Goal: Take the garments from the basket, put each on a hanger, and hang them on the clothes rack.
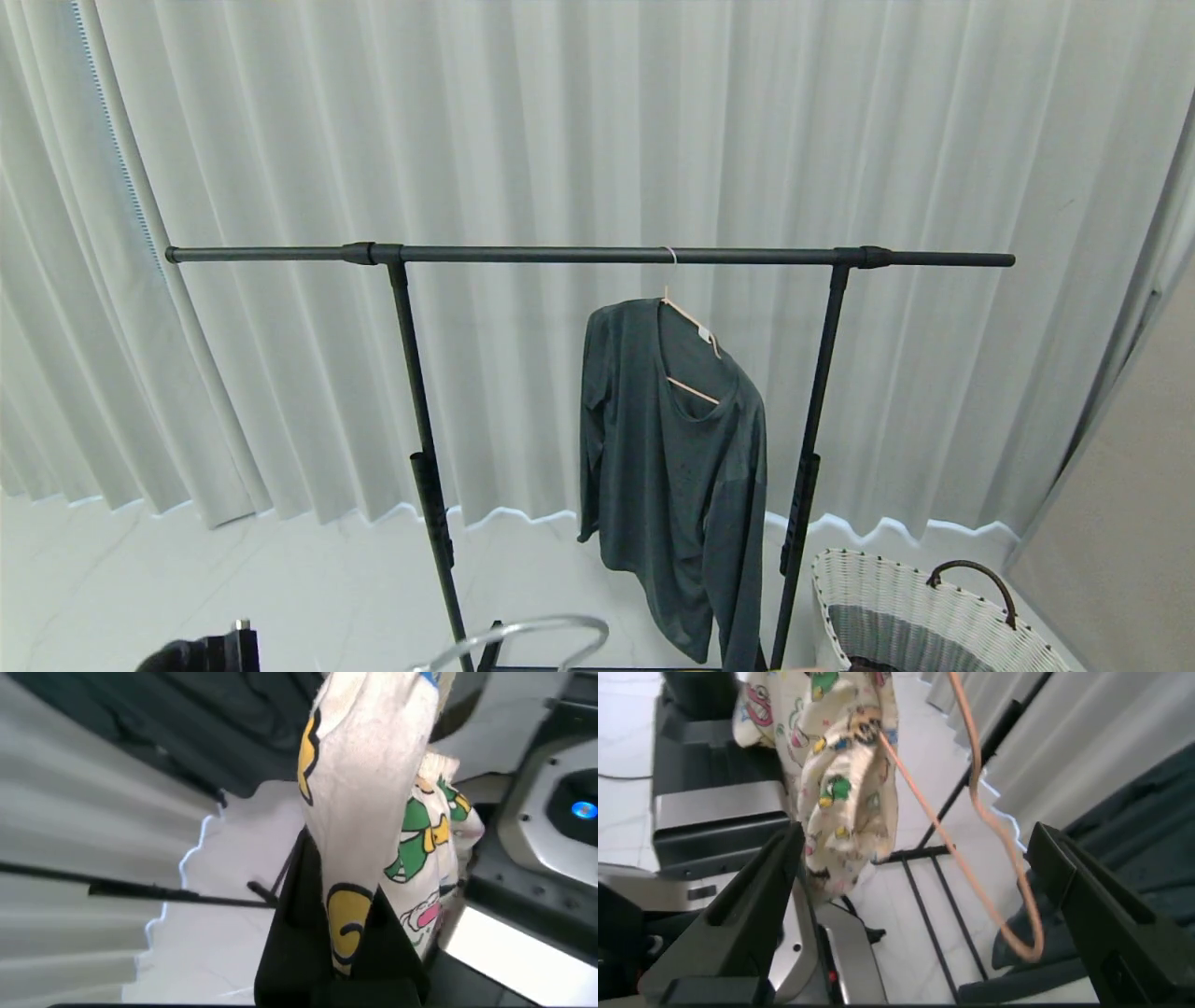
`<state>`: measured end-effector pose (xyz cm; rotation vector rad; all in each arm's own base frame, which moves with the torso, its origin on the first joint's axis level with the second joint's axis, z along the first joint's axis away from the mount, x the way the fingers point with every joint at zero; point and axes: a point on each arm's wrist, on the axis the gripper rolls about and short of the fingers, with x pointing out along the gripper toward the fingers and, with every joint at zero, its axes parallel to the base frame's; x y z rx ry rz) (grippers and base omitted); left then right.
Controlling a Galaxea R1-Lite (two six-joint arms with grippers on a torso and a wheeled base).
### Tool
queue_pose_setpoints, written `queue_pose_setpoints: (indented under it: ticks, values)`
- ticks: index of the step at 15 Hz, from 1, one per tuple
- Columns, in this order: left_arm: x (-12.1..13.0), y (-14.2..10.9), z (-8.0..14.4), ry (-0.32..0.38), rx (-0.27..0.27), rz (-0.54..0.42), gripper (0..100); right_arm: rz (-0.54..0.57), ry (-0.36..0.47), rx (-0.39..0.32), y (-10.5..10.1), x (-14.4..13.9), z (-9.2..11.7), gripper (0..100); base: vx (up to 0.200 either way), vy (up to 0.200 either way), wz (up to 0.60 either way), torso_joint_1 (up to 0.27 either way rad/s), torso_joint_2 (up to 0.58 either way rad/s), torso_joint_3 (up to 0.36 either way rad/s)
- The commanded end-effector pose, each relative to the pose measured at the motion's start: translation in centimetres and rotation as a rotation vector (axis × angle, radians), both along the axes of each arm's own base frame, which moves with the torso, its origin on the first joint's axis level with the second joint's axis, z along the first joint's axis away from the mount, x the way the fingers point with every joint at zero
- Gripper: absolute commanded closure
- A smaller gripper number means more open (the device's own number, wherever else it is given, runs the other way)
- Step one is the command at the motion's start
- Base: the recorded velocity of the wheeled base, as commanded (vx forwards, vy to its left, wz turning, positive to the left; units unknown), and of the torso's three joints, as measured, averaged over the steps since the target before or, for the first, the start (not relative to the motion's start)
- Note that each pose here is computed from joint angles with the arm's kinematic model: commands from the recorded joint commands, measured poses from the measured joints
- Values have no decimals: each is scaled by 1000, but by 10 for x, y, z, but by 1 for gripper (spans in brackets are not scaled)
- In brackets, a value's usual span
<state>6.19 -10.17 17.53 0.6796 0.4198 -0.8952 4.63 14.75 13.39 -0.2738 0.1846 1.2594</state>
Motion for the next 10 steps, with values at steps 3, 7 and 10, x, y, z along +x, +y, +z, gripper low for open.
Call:
queue_pose_setpoints:
  ticks: [3,7,10]
  values:
    - [27,-17,20,-102,-170,134,100,-103,106,34,10,15,3,0,0,0,0,0,0,0]
    - [39,-29,44,-201,-264,201,100,-296,184,52,33,55,5,0,0,0,0,0,0,0]
    - [40,-30,51,-215,-283,200,100,-407,246,125,56,76,12,0,0,0,0,0,0,0]
